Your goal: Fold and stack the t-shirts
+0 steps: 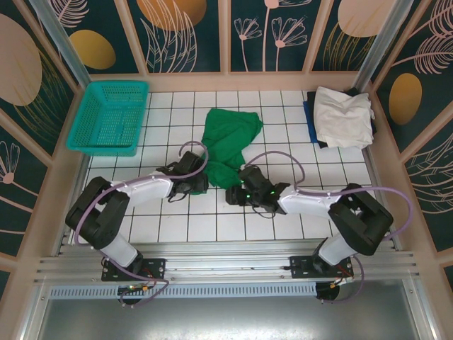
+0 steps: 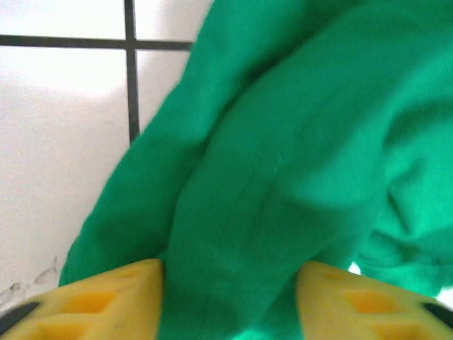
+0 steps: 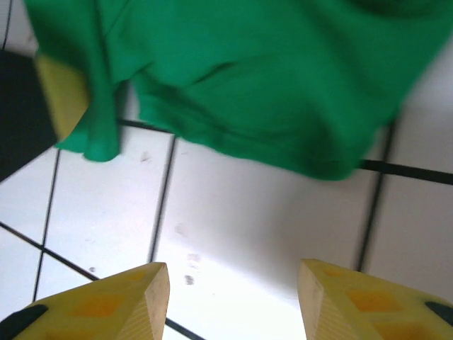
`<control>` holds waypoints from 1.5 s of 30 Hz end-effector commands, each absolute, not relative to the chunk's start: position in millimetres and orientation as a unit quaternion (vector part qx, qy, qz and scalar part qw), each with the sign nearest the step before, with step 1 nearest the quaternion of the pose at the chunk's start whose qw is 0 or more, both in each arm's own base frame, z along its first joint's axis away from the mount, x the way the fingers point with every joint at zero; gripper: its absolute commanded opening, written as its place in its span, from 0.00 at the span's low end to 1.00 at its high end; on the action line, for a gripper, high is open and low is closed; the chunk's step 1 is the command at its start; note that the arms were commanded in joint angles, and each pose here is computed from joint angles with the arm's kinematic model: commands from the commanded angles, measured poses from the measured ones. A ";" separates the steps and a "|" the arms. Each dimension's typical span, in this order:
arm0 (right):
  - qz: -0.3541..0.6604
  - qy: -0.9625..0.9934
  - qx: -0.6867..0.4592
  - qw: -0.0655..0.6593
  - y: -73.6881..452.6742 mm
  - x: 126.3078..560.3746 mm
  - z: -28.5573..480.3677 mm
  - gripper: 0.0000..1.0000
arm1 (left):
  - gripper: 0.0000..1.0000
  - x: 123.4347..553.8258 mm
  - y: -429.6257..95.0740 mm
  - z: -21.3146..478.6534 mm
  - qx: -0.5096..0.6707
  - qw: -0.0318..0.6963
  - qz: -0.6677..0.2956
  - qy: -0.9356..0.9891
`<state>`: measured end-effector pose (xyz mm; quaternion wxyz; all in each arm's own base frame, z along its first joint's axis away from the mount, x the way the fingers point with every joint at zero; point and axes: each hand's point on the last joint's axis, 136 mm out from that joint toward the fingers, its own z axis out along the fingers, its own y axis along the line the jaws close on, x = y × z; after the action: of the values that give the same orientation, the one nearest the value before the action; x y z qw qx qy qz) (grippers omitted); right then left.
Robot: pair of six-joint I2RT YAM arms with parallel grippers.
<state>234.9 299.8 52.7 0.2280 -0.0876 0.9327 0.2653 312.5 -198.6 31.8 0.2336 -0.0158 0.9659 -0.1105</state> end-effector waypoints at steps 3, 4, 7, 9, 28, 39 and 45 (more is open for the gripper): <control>0.261 0.922 -0.096 0.270 339.4 258.0 64.6 0.52 | 0.25 338.8 -198.3 49.5 -0.020 0.259 -0.123 0.958; 0.254 0.923 -0.098 0.270 342.8 262.2 60.1 0.54 | 0.20 341.8 -196.8 53.2 -0.021 0.262 -0.126 0.956; 0.196 0.940 -0.081 0.269 335.2 279.9 39.1 0.58 | 0.10 349.3 -190.5 63.3 -0.029 0.270 -0.136 0.953; 0.171 0.946 -0.077 0.264 334.5 286.6 30.1 0.61 | 0.01 353.0 -188.7 71.2 -0.027 0.276 -0.140 0.951; 0.021 0.907 -0.156 0.390 246.1 291.7 172.7 0.00 | 0.00 396.3 -90.4 342.5 -0.133 0.529 -0.061 0.836; 0.136 0.811 -0.066 0.565 135.2 359.4 361.6 0.00 | 0.00 389.5 -54.6 508.7 -0.165 0.691 -0.020 0.703; 0.090 0.811 -0.006 0.578 87.5 487.4 401.1 0.00 | 0.00 496.1 -85.3 534.5 -0.125 0.704 0.026 0.698</control>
<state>447.6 134.4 414.6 0.5976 -0.0433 0.7856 0.1543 460.9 -118.8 515.4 0.6785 -0.0874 0.7271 -0.0566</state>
